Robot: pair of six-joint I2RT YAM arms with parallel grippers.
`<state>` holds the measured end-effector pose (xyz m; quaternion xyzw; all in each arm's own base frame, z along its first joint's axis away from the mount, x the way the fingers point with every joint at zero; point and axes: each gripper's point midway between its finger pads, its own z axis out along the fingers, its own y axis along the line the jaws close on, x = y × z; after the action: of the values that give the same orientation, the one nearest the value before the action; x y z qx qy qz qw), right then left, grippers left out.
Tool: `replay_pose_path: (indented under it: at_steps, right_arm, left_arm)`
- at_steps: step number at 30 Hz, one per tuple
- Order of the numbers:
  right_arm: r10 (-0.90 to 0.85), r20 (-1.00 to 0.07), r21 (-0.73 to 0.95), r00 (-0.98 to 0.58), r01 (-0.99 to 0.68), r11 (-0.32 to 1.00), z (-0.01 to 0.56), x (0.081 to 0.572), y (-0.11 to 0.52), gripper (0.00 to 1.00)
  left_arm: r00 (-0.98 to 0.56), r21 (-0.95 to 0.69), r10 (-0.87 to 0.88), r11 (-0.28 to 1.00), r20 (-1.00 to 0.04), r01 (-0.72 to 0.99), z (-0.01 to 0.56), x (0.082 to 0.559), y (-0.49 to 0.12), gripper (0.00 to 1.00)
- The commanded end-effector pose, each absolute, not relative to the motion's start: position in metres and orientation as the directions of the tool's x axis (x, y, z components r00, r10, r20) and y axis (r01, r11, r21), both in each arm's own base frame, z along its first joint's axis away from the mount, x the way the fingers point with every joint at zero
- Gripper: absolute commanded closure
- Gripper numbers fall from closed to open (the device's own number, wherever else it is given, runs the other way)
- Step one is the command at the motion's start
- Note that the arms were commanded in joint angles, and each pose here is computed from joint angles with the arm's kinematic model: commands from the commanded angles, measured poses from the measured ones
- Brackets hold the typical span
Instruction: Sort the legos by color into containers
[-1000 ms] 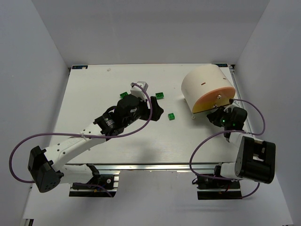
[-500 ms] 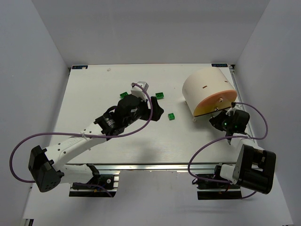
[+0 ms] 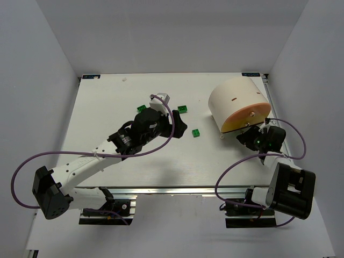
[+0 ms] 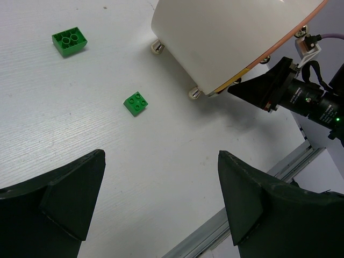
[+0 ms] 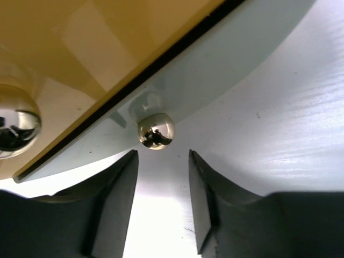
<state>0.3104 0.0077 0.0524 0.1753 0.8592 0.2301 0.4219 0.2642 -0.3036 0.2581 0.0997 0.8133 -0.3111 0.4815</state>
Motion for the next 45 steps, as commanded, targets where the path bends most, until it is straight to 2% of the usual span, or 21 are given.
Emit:
replay_pose_path:
  at_steps: [1, 10, 17, 20, 24, 27, 45]
  right_arm:
    - [0.474, -0.698, 0.537, -0.537, 0.046, 0.842, 0.072, 0.327, 0.004, 0.51]
    - [0.452, -0.755, 0.504, -0.474, 0.020, 0.863, 0.085, 0.341, -0.008, 0.52]
    - [0.448, -0.781, 0.500, -0.436, -0.007, 0.866, 0.087, 0.348, -0.013, 0.57]
    - [0.452, -0.776, 0.509, -0.440, -0.014, 0.861, 0.085, 0.349, -0.011, 0.63]
    - [0.450, -0.775, 0.511, -0.444, -0.020, 0.859, 0.084, 0.350, -0.011, 0.78]
    - [0.438, -0.773, 0.502, -0.459, -0.020, 0.865, 0.082, 0.346, -0.011, 0.83]
    - [0.455, -0.692, 0.471, -0.560, 0.128, 0.873, 0.063, 0.289, -0.022, 0.85]
  left_arm:
    - [-0.489, -0.434, -0.181, 0.765, -0.853, 0.475, 0.280, 0.264, -0.303, 0.05]
    - [-0.489, -0.432, -0.179, 0.767, -0.854, 0.474, 0.279, 0.264, -0.302, 0.05]
    - [-0.487, -0.431, -0.179, 0.767, -0.855, 0.476, 0.280, 0.264, -0.303, 0.05]
    - [-0.487, -0.430, -0.177, 0.766, -0.855, 0.477, 0.280, 0.265, -0.304, 0.05]
    - [-0.487, -0.428, -0.175, 0.767, -0.856, 0.478, 0.280, 0.265, -0.304, 0.05]
    - [-0.487, -0.430, -0.177, 0.766, -0.855, 0.477, 0.281, 0.265, -0.304, 0.05]
    - [-0.491, -0.434, -0.175, 0.761, -0.853, 0.482, 0.277, 0.263, -0.304, 0.05]
